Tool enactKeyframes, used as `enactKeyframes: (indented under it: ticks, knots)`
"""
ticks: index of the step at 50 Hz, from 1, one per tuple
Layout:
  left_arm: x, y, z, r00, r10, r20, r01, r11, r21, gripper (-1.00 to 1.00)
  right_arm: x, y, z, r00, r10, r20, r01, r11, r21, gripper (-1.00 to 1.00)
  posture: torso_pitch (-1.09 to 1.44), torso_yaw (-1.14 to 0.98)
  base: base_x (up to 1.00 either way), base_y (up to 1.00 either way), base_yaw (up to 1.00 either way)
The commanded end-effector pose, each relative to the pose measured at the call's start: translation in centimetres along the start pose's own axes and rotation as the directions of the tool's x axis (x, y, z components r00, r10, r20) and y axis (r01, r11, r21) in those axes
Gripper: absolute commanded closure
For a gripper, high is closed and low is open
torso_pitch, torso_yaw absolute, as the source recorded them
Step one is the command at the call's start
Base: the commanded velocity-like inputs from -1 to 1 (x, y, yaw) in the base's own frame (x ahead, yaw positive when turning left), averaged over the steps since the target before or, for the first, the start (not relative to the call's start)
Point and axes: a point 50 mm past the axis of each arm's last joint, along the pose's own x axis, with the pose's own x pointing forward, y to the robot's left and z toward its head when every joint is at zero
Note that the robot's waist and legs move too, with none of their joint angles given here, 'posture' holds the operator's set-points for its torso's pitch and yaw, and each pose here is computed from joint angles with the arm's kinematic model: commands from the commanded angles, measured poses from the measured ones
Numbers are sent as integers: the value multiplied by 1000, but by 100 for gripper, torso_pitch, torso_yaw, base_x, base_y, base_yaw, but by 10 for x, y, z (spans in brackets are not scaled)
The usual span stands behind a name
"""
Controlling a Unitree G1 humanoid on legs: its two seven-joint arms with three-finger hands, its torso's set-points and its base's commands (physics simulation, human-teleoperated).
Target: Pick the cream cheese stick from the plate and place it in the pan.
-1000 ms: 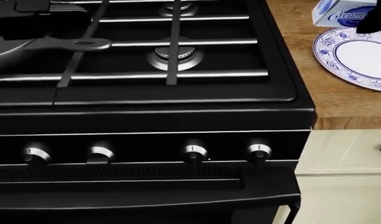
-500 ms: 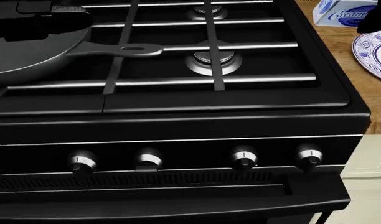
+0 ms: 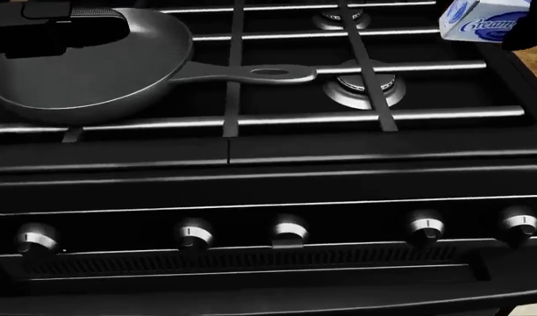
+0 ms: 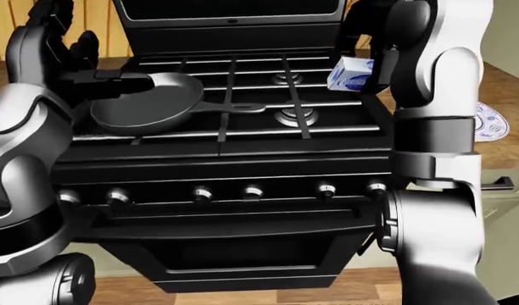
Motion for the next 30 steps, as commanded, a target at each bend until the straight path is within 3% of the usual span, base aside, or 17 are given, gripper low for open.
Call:
enactKeyframes:
  ticks: [1,30]
  knots:
    - [-3,-2,20,996,-12,94,12,1000,-7,-100,-17,-24,-2,993,-120,-8,120,993,4,100,0,0,0,30,0]
    - [-1,-2,18,996,-11,92,11,1000,-8,-100,-20,-51,1,989,-148,-8,148,989,-21,100,0,0,0,29,0]
